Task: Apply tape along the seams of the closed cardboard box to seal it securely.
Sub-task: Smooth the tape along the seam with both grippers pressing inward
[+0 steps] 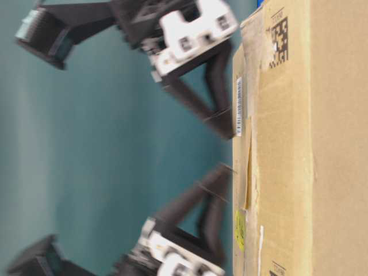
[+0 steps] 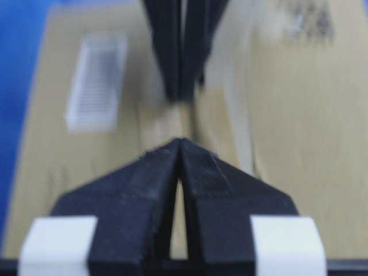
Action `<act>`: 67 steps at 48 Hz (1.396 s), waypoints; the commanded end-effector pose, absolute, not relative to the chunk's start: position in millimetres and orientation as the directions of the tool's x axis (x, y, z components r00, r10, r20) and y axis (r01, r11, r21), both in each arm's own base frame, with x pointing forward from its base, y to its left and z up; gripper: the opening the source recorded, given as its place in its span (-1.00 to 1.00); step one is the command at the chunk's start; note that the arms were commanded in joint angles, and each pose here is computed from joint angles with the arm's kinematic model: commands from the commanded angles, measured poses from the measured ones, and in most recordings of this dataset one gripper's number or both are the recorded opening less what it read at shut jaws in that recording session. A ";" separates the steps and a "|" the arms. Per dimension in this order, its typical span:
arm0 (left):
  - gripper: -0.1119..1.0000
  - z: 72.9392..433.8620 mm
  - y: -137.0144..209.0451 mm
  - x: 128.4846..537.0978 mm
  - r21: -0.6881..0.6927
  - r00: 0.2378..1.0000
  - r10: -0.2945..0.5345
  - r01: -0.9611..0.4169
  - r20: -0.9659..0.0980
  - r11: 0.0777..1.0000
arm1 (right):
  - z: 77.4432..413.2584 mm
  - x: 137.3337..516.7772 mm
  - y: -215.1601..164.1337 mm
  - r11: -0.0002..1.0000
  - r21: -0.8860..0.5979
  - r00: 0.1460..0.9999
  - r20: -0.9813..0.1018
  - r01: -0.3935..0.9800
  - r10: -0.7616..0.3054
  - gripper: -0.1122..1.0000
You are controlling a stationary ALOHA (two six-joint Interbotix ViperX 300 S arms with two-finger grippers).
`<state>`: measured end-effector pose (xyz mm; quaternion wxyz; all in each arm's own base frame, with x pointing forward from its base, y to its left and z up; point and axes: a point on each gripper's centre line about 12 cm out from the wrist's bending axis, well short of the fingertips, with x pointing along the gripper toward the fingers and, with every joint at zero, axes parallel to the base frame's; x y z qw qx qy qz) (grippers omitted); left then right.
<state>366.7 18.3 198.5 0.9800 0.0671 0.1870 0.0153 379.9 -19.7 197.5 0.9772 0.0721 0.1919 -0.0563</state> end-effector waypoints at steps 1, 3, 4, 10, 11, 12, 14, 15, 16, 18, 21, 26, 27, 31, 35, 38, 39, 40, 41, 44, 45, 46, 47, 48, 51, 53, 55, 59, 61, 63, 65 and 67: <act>-0.80 227.3 13.5 376.1 0.177 0.960 0.043 0.007 -0.277 0.984 | 225.3 387.3 -19.9 0.985 0.120 0.953 -0.290 0.126 -0.087 -0.78; -0.80 229.4 11.9 378.8 0.183 0.962 0.039 0.012 -0.271 0.983 | 226.8 389.2 -20.8 0.985 0.117 0.956 -0.279 0.127 -0.090 -0.78; -0.80 229.9 10.7 379.7 0.183 0.962 0.036 0.015 -0.270 0.983 | 227.6 390.1 -20.9 0.985 0.117 0.957 -0.275 0.127 -0.090 -0.78; -0.80 225.9 3.7 378.8 0.163 0.958 0.017 0.031 -0.288 0.986 | 226.0 395.6 -20.5 0.985 0.117 0.957 -0.276 0.125 -0.089 -0.78; -0.80 225.2 3.1 378.0 0.160 0.957 0.016 0.032 -0.290 0.987 | 225.3 396.2 -20.5 0.985 0.117 0.956 -0.278 0.126 -0.089 -0.78; -0.80 223.8 1.4 376.8 0.152 0.955 0.011 0.035 -0.296 0.988 | 224.1 397.0 -20.5 0.985 0.117 0.956 -0.281 0.126 -0.089 -0.78; -0.80 220.3 0.2 374.8 0.140 0.952 0.008 0.036 -0.307 0.989 | 222.0 398.9 -20.0 0.985 0.116 0.954 -0.285 0.125 -0.087 -0.78; -0.80 219.4 -0.4 373.7 0.135 0.951 0.007 0.036 -0.308 0.990 | 221.3 400.0 -20.0 0.985 0.116 0.954 -0.287 0.125 -0.087 -0.78; -0.80 217.3 -0.3 372.4 0.130 0.949 0.008 0.035 -0.314 0.991 | 219.9 401.2 -20.1 0.985 0.116 0.953 -0.290 0.125 -0.087 -0.78; -0.80 212.3 -0.8 370.3 0.125 0.945 0.007 0.036 -0.327 0.992 | 217.0 404.5 -19.6 0.985 0.115 0.951 -0.296 0.125 -0.086 -0.78; -0.80 206.0 -0.7 367.2 0.116 0.939 0.008 0.034 -0.343 0.993 | 212.6 409.1 -18.5 0.985 0.117 0.949 -0.304 0.124 -0.083 -0.78; -0.80 196.0 -0.6 362.4 0.094 0.930 0.008 0.029 -0.369 0.995 | 202.6 416.4 -15.6 0.985 0.119 0.943 -0.325 0.121 -0.077 -0.78; -0.80 193.5 -0.6 361.6 0.089 0.927 0.008 0.028 -0.374 0.996 | 201.1 417.6 -15.0 0.985 0.121 0.942 -0.328 0.121 -0.075 -0.78; -0.80 186.2 -0.6 358.1 0.078 0.920 0.008 0.024 -0.391 0.997 | 192.3 420.9 -11.9 0.985 0.126 0.936 -0.347 0.119 -0.069 -0.78; -0.80 177.1 -0.5 355.9 0.067 0.912 0.008 0.021 -0.410 0.998 | 183.0 420.5 -9.2 0.983 0.136 0.927 -0.369 0.124 -0.066 -0.78; -0.80 170.0 -1.0 356.5 0.049 0.906 0.008 0.014 -0.422 0.999 | 178.9 419.3 -7.2 0.981 0.147 0.923 -0.379 0.130 -0.065 -0.78; -0.80 168.4 -1.0 356.7 0.042 0.904 0.008 0.011 -0.426 0.999 | 177.2 418.6 -5.5 0.980 0.150 0.921 -0.384 0.129 -0.063 -0.78; -0.80 165.7 -1.0 357.0 0.036 0.901 0.008 0.009 -0.433 0.999 | 175.5 417.9 -4.4 0.980 0.152 0.919 -0.388 0.130 -0.061 -0.78; -0.80 164.0 -2.1 357.2 0.032 0.899 0.005 0.010 -0.437 0.999 | 173.4 416.4 -2.8 0.979 0.158 0.917 -0.394 0.132 -0.060 -0.78; -0.80 160.2 -3.2 357.6 0.025 0.894 0.002 0.010 -0.447 1.000 | 168.4 412.0 -0.2 0.977 0.163 0.911 -0.409 0.134 -0.057 -0.78; -0.80 159.2 -3.7 357.7 0.023 0.894 0.001 0.010 -0.448 1.000 | 166.4 410.4 0.8 0.976 0.167 0.908 -0.415 0.136 -0.056 -0.78; -0.80 158.0 -4.3 357.7 0.021 0.892 0.000 0.011 -0.453 1.000 | 164.8 409.2 1.1 0.975 0.172 0.906 -0.420 0.141 -0.057 -0.78; -0.80 157.5 -4.3 357.3 0.021 0.891 0.000 0.011 -0.454 1.000 | 162.8 407.6 1.5 0.974 0.176 0.903 -0.425 0.145 -0.058 -0.78; -0.80 157.0 -4.3 356.9 0.019 0.890 0.000 0.010 -0.455 1.000 | 161.3 406.4 2.5 0.973 0.178 0.901 -0.430 0.147 -0.057 -0.78; -0.80 155.7 -4.2 354.7 0.019 0.888 0.000 0.010 -0.459 1.000 | 156.4 402.3 3.5 0.970 0.187 0.894 -0.443 0.157 -0.059 -0.78; -0.80 155.9 -4.3 353.3 0.018 0.888 -0.001 0.010 -0.459 1.000 | 153.0 398.4 4.8 0.967 0.195 0.889 -0.455 0.163 -0.058 -0.78; -0.80 154.6 -4.2 351.6 0.017 0.886 0.000 0.009 -0.463 1.000 | 150.3 395.0 5.6 0.966 0.197 0.884 -0.464 0.166 -0.058 -0.78; -0.80 151.9 -3.6 347.3 0.017 0.880 0.001 0.008 -0.476 1.000 | 147.4 387.8 7.8 0.964 0.202 0.878 -0.475 0.171 -0.056 -0.78; -0.80 149.8 -4.1 343.5 0.017 0.874 -0.001 0.010 -0.485 1.000 | 146.7 383.6 7.8 0.964 0.204 0.877 -0.477 0.174 -0.057 -0.78; -0.80 148.3 -4.1 339.7 0.017 0.871 -0.001 0.010 -0.492 1.000 | 145.1 378.3 7.3 0.961 0.208 0.873 -0.484 0.181 -0.060 -0.78; -0.80 145.9 -4.0 333.9 0.017 0.865 0.000 0.010 -0.502 1.000 | 144.1 373.9 7.2 0.959 0.212 0.871 -0.488 0.187 -0.062 -0.78; -0.80 144.4 -3.9 329.4 0.016 0.862 0.000 0.010 -0.508 1.000 | 142.9 369.8 6.6 0.958 0.212 0.870 -0.489 0.192 -0.066 -0.78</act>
